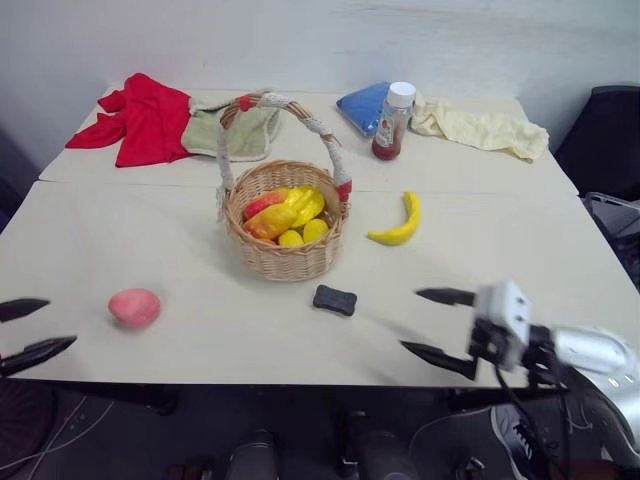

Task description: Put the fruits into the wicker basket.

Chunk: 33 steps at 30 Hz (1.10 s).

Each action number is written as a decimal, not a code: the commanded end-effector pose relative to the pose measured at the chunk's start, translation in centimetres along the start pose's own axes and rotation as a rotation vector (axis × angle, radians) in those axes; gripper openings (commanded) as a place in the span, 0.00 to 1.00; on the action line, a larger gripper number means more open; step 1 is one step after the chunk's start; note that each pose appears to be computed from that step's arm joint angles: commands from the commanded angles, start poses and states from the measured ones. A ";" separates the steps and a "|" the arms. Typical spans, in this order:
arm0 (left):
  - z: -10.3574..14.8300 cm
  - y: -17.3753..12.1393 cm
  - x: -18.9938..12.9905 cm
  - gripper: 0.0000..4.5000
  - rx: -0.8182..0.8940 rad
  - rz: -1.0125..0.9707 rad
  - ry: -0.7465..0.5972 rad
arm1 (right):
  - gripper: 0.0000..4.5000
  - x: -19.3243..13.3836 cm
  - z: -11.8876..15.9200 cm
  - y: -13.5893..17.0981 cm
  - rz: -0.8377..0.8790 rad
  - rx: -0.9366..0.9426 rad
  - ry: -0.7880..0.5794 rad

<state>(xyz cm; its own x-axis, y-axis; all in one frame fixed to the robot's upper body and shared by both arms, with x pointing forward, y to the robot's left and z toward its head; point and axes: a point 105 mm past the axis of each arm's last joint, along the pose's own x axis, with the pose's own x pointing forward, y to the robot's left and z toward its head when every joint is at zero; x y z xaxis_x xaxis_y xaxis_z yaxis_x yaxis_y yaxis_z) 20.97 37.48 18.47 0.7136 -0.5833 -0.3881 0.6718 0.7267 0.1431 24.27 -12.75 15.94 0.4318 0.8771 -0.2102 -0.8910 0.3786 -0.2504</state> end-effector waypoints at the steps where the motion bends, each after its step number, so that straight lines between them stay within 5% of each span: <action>1: 4.2 -3.0 1.9 0.99 0.023 -0.189 -0.126 | 1.00 3.7 -0.6 0.6 0.035 0.047 0.063; 8: 6.5 -8.7 6.2 0.99 0.059 -0.409 -0.179 | 1.00 9.1 -2.3 -1.4 -0.024 0.078 0.140; 13: 6.7 -9.5 7.3 0.99 0.071 -0.414 -0.214 | 1.00 10.2 -4.8 -0.6 0.045 0.062 0.228; 19: 8.2 -11.0 8.5 1.00 0.112 -0.473 -0.247 | 0.64 10.1 -4.9 -1.0 0.045 0.139 0.190; 24: 9.5 -12.6 10.2 1.00 0.103 -0.564 -0.318 | 0.30 7.7 -3.3 -1.3 0.044 0.130 0.070; 29: 9.9 -13.6 11.9 1.00 0.087 -0.620 -0.357 | 0.27 1.5 -0.8 -2.0 -0.042 0.137 -0.064; 33: 11.0 -14.3 12.9 1.00 0.131 -0.640 -0.417 | 0.27 -5.8 -3.7 -5.8 -0.240 0.105 0.150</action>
<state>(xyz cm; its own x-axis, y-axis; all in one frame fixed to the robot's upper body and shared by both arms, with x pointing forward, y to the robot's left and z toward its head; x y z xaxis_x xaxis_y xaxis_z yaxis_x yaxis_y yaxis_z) 22.94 16.61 20.41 0.2036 -0.9756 -0.0826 0.9786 0.2003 0.0465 26.79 -17.36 14.02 0.5580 0.7848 -0.2696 -0.8288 0.5433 -0.1338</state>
